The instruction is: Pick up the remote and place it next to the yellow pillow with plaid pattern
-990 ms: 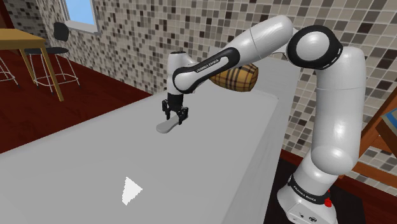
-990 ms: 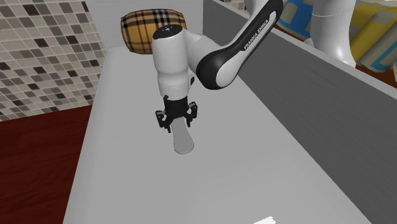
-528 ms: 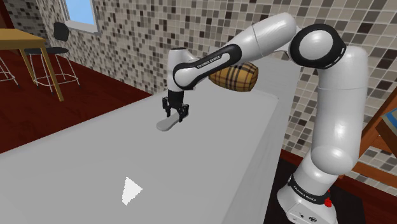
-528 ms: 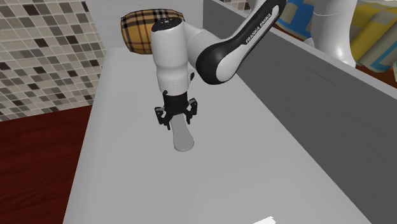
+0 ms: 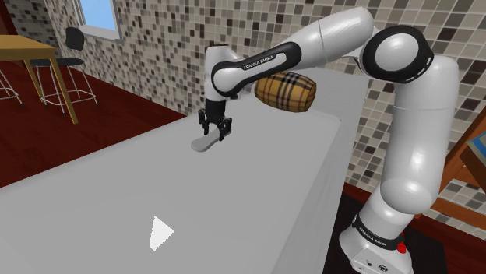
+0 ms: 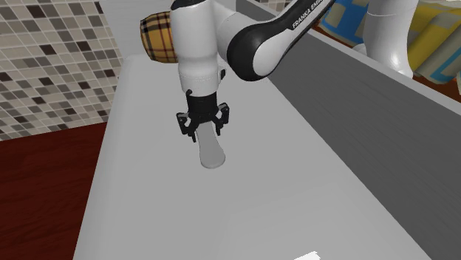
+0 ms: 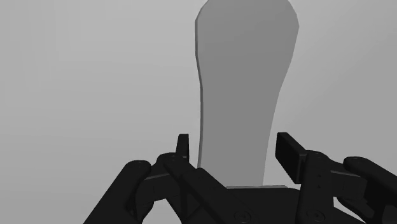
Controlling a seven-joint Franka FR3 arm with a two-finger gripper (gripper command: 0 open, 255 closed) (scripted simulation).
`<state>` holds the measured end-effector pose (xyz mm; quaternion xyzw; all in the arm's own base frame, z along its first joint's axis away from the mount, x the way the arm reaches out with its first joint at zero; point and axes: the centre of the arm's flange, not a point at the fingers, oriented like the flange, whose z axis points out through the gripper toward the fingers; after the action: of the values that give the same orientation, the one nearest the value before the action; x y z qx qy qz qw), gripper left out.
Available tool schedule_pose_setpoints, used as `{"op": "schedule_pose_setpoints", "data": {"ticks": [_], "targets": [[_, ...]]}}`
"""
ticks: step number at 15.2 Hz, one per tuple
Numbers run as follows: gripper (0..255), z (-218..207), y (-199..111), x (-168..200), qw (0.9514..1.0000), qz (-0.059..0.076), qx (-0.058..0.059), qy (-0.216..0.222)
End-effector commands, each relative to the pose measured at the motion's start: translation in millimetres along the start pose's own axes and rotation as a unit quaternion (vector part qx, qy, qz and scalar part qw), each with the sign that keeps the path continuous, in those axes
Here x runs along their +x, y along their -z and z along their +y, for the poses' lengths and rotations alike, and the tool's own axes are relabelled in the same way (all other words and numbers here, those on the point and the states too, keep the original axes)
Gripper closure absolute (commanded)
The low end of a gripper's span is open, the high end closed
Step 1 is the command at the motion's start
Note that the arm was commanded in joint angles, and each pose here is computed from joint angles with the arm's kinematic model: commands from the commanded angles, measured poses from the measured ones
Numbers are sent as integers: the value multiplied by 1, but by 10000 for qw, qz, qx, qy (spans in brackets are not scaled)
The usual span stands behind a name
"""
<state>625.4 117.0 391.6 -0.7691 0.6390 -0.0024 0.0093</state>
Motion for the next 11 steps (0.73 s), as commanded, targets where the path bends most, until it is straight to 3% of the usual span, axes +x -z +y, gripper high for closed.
{"op": "schedule_pose_setpoints", "data": {"ticks": [1, 11], "targets": [[255, -1, 11, -1, 10000, 0, 0, 0], [255, -2, 63, -1, 10000, 0, 0, 0]]}}
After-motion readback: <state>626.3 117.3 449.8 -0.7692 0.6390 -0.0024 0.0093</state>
